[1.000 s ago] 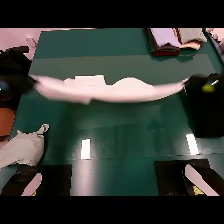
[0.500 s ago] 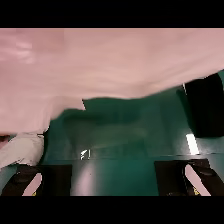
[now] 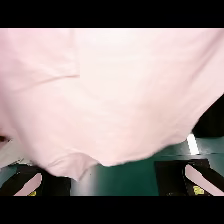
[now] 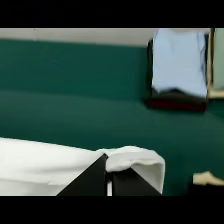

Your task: Fold the shirts.

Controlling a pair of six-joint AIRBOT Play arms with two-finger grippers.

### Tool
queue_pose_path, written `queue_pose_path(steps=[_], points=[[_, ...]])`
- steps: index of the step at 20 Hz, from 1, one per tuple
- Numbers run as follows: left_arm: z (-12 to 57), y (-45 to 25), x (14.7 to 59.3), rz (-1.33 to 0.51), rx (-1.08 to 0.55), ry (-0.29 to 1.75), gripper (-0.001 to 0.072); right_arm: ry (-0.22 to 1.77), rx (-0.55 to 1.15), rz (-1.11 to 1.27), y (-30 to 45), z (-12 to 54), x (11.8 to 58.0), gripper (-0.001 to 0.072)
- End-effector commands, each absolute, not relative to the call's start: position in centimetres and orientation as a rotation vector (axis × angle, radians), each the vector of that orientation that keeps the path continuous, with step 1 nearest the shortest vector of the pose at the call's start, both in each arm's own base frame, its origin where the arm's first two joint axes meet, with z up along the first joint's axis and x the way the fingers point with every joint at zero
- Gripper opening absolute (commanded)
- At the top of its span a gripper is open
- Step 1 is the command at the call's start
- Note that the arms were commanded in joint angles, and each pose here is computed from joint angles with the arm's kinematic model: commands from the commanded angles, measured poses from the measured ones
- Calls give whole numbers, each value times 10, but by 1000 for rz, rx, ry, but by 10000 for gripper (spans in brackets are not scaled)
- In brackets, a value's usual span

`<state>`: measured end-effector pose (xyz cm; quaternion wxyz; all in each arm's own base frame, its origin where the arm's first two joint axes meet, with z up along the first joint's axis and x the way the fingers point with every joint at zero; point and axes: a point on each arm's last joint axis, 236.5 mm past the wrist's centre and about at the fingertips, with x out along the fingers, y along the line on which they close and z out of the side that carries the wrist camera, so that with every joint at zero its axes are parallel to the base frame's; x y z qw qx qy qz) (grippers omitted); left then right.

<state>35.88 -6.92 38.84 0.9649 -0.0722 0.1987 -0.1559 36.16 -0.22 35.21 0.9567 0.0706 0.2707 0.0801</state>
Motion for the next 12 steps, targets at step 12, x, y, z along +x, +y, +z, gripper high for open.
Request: queue_pose_path(steps=[12], points=[[51,-66,525,-296,-303,1008,22,1157,352,253,13,55,505,15]])
